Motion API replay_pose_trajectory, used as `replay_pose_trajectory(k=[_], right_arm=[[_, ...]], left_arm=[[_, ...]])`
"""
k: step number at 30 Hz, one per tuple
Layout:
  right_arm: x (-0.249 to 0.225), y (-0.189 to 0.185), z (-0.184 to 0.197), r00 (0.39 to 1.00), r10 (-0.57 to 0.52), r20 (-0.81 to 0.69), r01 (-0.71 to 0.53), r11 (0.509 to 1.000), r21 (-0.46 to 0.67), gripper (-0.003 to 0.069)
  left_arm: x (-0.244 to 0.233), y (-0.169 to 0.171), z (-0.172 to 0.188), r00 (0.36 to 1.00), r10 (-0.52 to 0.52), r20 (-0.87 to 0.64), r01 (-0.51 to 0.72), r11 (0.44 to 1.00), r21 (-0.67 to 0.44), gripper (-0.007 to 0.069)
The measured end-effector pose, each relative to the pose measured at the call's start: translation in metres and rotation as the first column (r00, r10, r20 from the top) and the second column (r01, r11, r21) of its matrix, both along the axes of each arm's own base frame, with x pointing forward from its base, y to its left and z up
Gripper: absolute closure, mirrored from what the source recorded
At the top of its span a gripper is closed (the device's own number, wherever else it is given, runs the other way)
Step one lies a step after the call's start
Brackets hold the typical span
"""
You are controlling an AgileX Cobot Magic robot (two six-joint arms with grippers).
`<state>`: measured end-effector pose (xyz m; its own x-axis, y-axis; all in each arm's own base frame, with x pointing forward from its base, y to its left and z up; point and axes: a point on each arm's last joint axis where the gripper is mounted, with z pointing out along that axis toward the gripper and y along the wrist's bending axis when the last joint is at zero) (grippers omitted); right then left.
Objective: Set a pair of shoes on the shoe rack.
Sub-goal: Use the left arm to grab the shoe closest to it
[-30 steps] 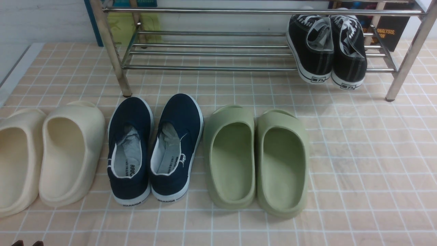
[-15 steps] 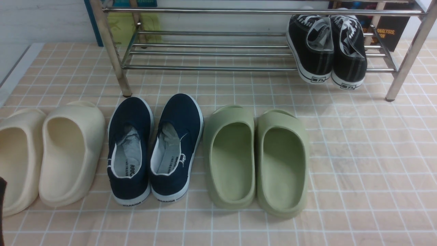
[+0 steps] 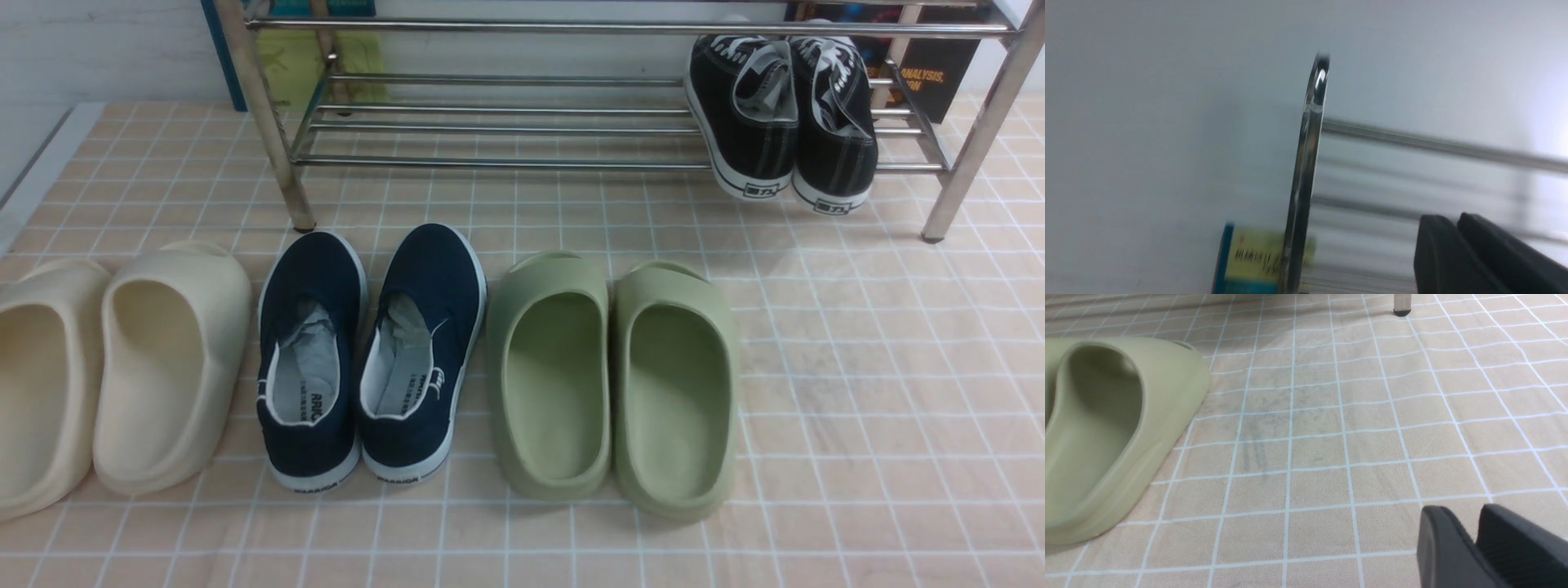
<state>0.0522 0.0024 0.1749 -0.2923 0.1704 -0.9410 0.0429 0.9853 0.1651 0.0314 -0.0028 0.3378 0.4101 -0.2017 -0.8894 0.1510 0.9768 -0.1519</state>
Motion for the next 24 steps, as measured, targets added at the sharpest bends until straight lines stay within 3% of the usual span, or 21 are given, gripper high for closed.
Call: replay_pose_trajectory(k=[1, 2, 6, 10, 11, 16, 17, 20, 24], right_arm=[[0.000, 0.000, 0.000, 1.000, 0.000, 0.000, 0.000, 1.000, 0.000, 0.0513], [0.000, 0.000, 0.000, 1.000, 0.000, 0.000, 0.000, 1.000, 0.000, 0.0513], [0.000, 0.000, 0.000, 1.000, 0.000, 0.000, 0.000, 1.000, 0.000, 0.0513], [0.000, 0.000, 0.000, 1.000, 0.000, 0.000, 0.000, 1.000, 0.000, 0.0509], [0.000, 0.000, 0.000, 1.000, 0.000, 0.000, 0.000, 1.000, 0.000, 0.0505], [0.000, 0.000, 0.000, 1.000, 0.000, 0.000, 0.000, 1.000, 0.000, 0.0495], [0.000, 0.000, 0.000, 1.000, 0.000, 0.000, 0.000, 1.000, 0.000, 0.0494], [0.000, 0.000, 0.000, 1.000, 0.000, 0.000, 0.000, 1.000, 0.000, 0.0489], [0.000, 0.000, 0.000, 1.000, 0.000, 0.000, 0.000, 1.000, 0.000, 0.0484]], left_arm=[[0.003, 0.000, -0.002, 1.000, 0.001, -0.029, -0.001, 1.000, 0.001, 0.0579], [0.013, 0.000, 0.003, 0.989, 0.010, -0.149, -0.008, 1.000, 0.011, 0.0607], [0.055, -0.002, -0.009, 0.870, 0.030, -0.492, -0.012, 0.999, 0.040, 0.0623], [0.095, -0.005, -0.035, 0.715, 0.042, -0.698, -0.002, 0.998, 0.058, 0.0623], [0.112, -0.007, -0.048, 0.640, 0.033, -0.767, 0.002, 0.999, 0.045, 0.0623], [0.156, -0.015, -0.073, 0.408, -0.040, -0.912, -0.014, 0.999, -0.050, 0.0606], [0.157, -0.015, -0.076, 0.392, -0.042, -0.919, -0.014, 0.999, -0.052, 0.0603], [0.189, -0.028, -0.079, 0.275, -0.035, -0.961, 0.072, 0.997, -0.016, 0.0529], [0.223, -0.044, -0.078, 0.239, 0.002, -0.971, 0.174, 0.984, 0.045, 0.0380]])
